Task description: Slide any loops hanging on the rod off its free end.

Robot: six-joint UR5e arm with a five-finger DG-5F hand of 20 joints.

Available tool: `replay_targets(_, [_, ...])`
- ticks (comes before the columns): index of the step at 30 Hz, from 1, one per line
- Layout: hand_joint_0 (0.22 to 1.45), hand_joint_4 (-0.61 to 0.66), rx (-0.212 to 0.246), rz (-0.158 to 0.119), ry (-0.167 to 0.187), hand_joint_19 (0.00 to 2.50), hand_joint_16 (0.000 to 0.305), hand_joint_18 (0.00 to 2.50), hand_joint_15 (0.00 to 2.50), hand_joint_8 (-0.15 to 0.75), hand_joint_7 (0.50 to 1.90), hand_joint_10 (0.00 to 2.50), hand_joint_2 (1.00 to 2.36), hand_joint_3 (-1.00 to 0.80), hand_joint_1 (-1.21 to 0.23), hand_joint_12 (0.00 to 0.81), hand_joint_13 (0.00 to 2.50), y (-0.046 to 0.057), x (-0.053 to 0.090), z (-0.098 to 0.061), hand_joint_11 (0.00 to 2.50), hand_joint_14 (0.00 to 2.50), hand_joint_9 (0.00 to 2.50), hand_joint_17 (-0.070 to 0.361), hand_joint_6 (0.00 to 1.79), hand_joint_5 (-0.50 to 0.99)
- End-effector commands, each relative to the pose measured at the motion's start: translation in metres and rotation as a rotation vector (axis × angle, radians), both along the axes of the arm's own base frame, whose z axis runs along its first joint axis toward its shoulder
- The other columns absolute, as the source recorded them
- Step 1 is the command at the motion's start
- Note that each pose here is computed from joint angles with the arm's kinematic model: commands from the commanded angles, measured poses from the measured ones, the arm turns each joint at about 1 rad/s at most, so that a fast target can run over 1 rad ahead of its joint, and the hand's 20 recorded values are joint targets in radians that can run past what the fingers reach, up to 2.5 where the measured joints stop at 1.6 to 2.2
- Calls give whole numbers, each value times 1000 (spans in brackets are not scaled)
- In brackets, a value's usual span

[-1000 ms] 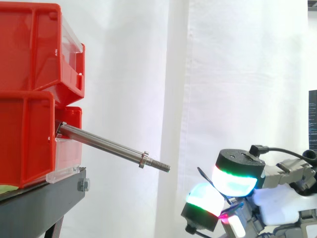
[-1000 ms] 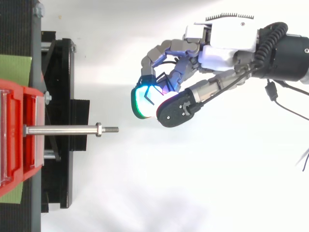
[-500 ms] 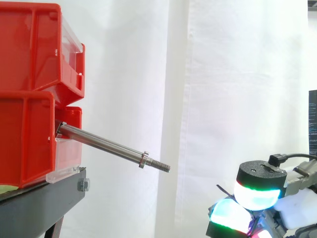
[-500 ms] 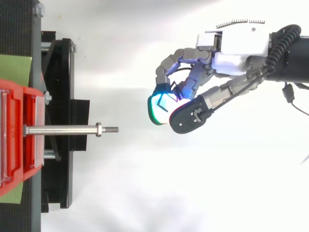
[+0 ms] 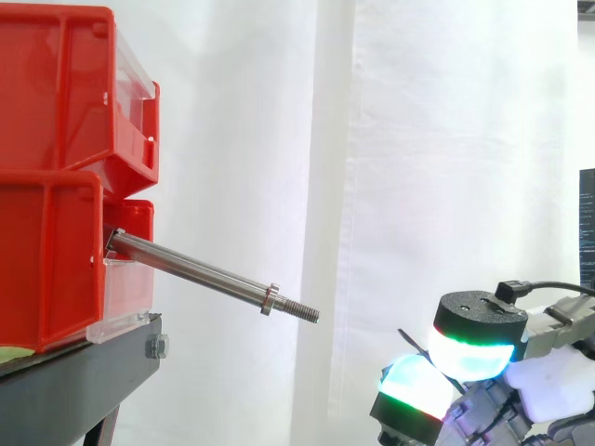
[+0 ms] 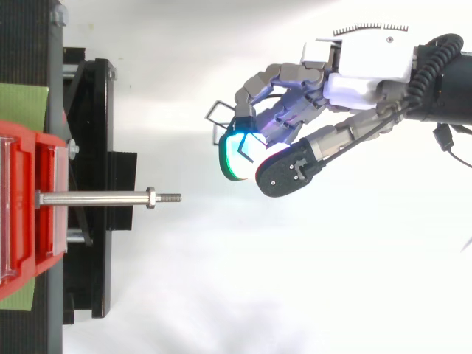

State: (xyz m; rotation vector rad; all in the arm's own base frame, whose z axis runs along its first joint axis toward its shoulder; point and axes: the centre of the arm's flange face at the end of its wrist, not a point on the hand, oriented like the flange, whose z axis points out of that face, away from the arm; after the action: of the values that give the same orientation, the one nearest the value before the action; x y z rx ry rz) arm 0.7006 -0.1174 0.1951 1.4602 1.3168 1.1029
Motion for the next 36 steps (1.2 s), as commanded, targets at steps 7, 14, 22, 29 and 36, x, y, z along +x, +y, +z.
replay_targets(7, [599, -154, 0, 0, 0, 316, 52, 722, 36, 280, 1011, 0, 1005, -185, -853, 351, 589, 0, 0, -1, 0, 0, 594, 116, 886, -71])
replay_targets(14, [600, -158, 0, 0, -2, 319, 51, 715, 40, 276, 1007, 0, 1005, -192, -851, 351, 587, 0, 0, 0, 0, 0, 643, 116, 887, -72])
replay_targets(22, [599, -158, 0, 0, -2, 331, 51, 712, 52, 279, 1008, 0, 1006, -190, -850, 351, 593, 0, 0, 0, 0, 0, 692, 115, 887, -73])
replay_targets(29, [600, -152, 0, 0, -2, 331, 51, 712, 54, 283, 1008, 0, 1006, -189, -850, 352, 601, 0, 0, 0, 0, 0, 717, 115, 887, -73])
replay_targets(36, [600, -150, 0, 0, -2, 336, 52, 723, 65, 281, 1009, 0, 1006, -184, -850, 351, 616, 0, 0, 0, 0, 3, 734, 116, 887, -73])
